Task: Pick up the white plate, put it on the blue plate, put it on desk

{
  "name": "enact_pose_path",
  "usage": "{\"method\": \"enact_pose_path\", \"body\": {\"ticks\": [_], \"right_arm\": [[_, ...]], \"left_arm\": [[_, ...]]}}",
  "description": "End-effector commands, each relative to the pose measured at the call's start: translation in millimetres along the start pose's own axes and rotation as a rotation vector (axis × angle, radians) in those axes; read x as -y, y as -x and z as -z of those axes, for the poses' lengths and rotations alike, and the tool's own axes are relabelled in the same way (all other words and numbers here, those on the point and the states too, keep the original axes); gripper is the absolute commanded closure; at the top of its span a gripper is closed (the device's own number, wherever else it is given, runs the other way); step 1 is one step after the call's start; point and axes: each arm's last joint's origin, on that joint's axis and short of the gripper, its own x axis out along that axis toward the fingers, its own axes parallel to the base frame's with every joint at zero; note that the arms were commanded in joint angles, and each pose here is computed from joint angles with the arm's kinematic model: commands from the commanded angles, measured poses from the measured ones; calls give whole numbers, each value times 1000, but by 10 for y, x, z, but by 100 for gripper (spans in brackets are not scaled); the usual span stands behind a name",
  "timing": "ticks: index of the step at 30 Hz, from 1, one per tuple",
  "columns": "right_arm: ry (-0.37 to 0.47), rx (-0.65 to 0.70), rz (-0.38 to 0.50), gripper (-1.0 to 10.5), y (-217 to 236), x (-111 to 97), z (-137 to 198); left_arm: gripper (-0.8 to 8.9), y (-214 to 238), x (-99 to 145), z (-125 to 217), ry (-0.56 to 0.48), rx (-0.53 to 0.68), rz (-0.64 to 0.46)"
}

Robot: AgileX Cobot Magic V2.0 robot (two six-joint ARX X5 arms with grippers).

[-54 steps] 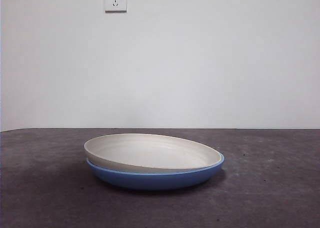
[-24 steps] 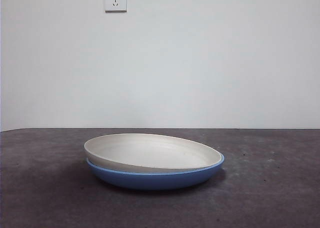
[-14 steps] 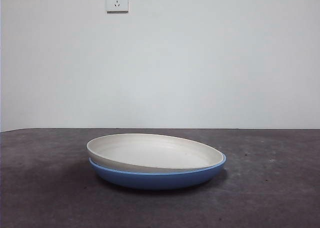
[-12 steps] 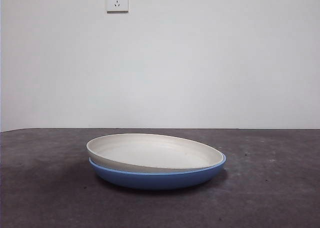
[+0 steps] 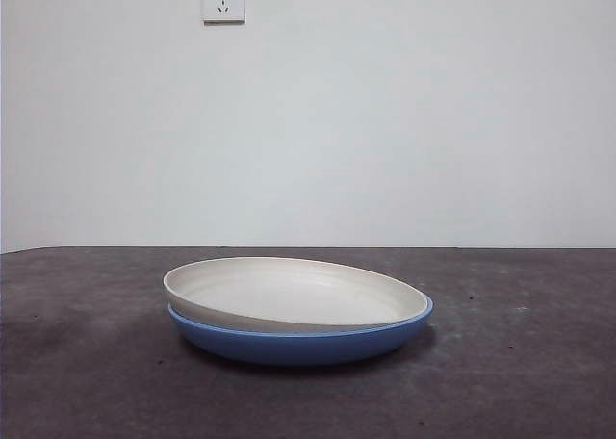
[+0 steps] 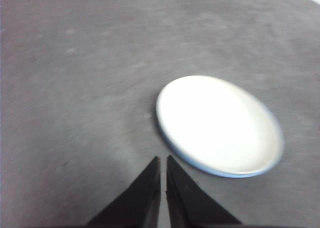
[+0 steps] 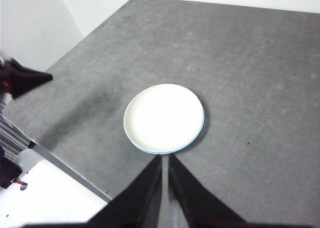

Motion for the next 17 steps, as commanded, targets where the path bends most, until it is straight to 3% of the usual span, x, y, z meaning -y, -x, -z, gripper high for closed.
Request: {"method": "enact_pose_path", "body": {"ticks": [1,8,17], "right_arm": [[-11,-62,10,929,16,11,47],[-11,-61,9,929,18,10,47],[-11,-61,9,929,18,10,47]], "left_arm": [[794,-96,-85,283,-34,58,-64],[794,-258,-251,808,22,193,-297],[793,-295,-341,1013,94,233,-530]]}}
